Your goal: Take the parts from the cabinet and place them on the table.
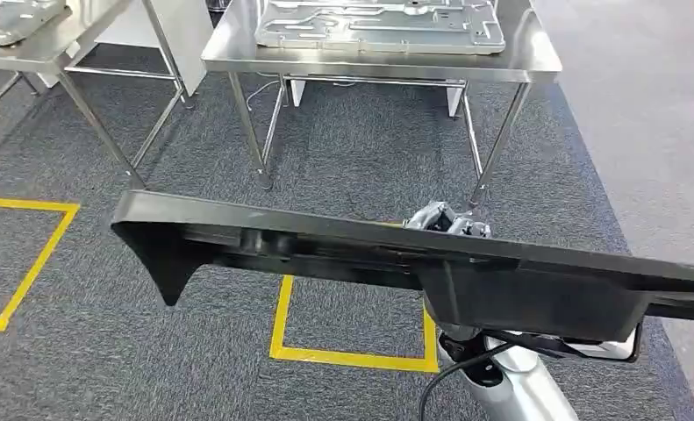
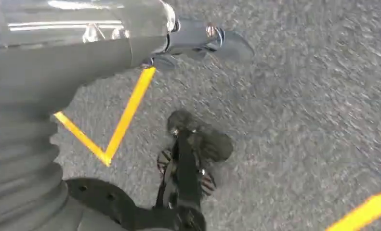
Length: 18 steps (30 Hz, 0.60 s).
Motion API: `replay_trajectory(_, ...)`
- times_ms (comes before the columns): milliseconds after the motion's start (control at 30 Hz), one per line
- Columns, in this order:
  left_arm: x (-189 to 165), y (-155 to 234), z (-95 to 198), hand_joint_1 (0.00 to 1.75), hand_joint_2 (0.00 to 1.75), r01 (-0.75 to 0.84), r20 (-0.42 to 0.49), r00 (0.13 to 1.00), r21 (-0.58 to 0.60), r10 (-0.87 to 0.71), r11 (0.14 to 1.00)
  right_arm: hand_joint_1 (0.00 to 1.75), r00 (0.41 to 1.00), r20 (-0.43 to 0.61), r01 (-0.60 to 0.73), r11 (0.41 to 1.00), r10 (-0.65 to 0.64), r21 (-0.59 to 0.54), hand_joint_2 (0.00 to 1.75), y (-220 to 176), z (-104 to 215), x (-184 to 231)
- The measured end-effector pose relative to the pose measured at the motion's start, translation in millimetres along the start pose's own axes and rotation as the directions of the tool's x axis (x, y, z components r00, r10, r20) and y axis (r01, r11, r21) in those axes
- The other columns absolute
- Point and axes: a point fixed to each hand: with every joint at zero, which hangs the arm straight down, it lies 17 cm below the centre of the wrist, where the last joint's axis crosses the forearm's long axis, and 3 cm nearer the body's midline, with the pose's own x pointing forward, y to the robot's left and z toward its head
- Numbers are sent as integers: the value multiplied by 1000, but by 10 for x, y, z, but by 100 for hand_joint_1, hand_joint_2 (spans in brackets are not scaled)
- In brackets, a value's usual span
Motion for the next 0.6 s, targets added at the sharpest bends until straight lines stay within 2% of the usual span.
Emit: replay_trajectory(600,-1,-33,4,0,175,7,-1,1000,-16,-7,1000,175,1000,-1,-22,1000,22,-5,175,-7,9,-2)
